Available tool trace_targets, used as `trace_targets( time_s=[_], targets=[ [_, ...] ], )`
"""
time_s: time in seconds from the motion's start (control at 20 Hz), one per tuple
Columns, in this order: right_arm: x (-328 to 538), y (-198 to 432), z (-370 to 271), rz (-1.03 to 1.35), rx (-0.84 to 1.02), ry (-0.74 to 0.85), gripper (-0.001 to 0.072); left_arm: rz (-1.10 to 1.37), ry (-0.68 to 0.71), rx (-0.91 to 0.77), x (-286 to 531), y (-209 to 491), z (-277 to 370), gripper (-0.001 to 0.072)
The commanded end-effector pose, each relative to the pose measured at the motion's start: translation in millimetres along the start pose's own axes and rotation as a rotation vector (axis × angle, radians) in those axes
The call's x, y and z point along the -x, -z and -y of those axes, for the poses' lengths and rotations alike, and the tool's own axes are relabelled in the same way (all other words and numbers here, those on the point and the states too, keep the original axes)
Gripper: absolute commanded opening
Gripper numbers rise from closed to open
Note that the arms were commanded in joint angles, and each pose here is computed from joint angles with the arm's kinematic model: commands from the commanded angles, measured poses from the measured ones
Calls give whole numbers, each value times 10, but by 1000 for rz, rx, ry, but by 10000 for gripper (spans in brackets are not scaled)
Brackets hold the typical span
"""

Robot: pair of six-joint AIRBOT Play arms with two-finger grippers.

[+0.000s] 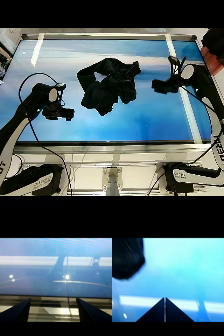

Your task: Fold the clothes and pants, and hang the long-sleeved shirts on hangers.

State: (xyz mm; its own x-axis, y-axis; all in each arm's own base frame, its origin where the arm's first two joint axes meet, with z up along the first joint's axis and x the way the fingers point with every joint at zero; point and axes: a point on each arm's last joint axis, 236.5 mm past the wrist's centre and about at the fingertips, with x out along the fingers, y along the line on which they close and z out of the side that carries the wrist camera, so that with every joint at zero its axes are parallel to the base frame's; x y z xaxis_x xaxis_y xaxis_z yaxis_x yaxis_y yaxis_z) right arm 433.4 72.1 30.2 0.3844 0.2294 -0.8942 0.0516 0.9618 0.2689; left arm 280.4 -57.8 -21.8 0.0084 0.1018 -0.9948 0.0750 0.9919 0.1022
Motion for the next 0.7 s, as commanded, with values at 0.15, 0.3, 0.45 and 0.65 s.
trace_targets(
  time_s=[0.15, 0.3, 0.45, 0.65],
  targets=[
    [-207, -533, -208, 211, 7, -75, 242, 1, -3, -7, -4, -1, -10, 641],
    [-725, -426, -332, 137, -3, -117, 531, 37, 5, -7, -2, -89, 9, 641],
    [-1133, -358, -654, 69, 49, -196, 558, 37, 5, -7, -2, -87, 10, 641],
    [-1508, -178, -946, -21, 131, -213, 557, 60, 11, -8, 1, -143, 23, 641]
  ],
)
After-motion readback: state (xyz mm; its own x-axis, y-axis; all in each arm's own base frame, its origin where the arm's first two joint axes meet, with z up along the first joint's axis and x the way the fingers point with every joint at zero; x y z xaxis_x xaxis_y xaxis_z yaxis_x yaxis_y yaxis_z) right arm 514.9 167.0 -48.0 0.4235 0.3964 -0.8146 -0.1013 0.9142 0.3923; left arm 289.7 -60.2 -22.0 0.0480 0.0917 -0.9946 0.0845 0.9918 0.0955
